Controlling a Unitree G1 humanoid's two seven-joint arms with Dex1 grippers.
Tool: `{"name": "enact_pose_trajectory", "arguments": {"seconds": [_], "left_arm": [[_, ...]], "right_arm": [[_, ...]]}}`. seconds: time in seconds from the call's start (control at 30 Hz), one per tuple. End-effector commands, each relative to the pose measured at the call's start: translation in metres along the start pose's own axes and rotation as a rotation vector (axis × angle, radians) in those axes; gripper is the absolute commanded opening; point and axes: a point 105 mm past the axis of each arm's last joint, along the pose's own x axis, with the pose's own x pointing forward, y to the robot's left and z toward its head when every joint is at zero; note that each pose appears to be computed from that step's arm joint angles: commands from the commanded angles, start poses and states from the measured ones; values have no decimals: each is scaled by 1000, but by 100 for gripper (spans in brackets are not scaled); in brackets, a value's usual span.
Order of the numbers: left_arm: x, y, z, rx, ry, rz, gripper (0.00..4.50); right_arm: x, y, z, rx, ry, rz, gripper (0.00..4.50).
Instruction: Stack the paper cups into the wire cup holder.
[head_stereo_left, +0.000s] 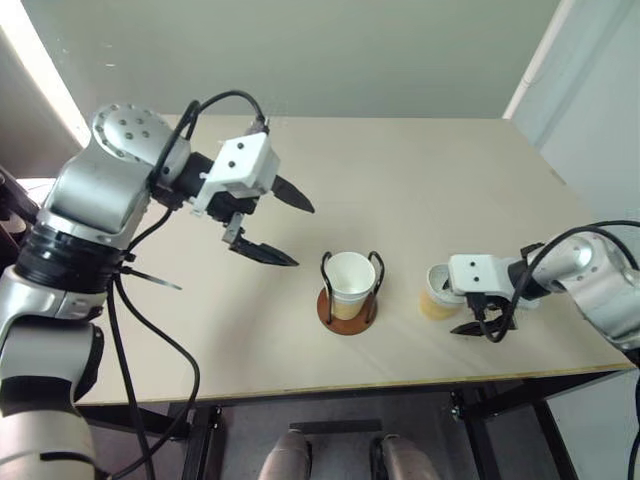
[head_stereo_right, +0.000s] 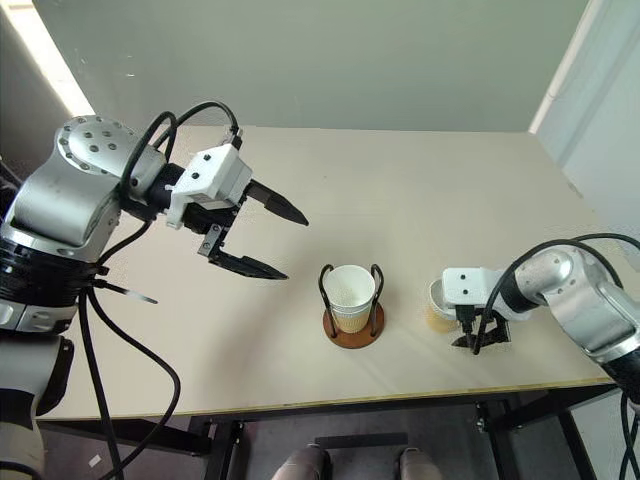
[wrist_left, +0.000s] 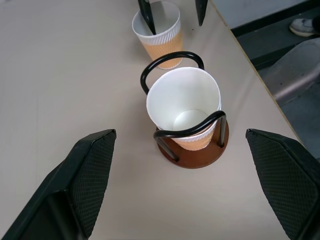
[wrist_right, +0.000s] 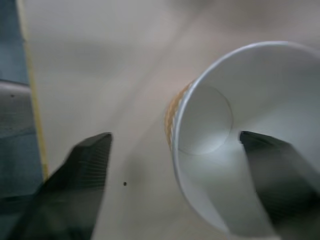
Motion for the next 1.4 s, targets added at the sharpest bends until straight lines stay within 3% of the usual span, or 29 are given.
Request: {"name": "enact_pose_trajectory", "arguments": {"seconds": [0.03, 0.23, 0.3, 0.53, 0.73, 0.87, 1.4], "left_arm": [[-8, -4, 0, 6, 7, 46, 450], [-17, -1, -10, -39, -4, 147, 450], [-19, -1, -12, -46, -8, 168, 450], [-31, 0, -30, -97, 28, 238, 450], [-28, 1, -33, -99, 33, 231, 450], [-26, 1, -35, -100, 36, 226, 450], [-22, 3, -39, -92, 52, 213, 450]], "right_arm": [[-9, -9, 11, -40, -20, -36, 280], [-23, -11, 16, -31, -54, -41, 52], [-28, -11, 19, -34, -63, -42, 6], [-71, -21, 54, -154, -112, -93, 6], [-102, -37, 122, -366, -191, -173, 6], [-108, -36, 152, -450, -238, -161, 6], [-66, -10, 173, -530, -297, 14, 6]]}}
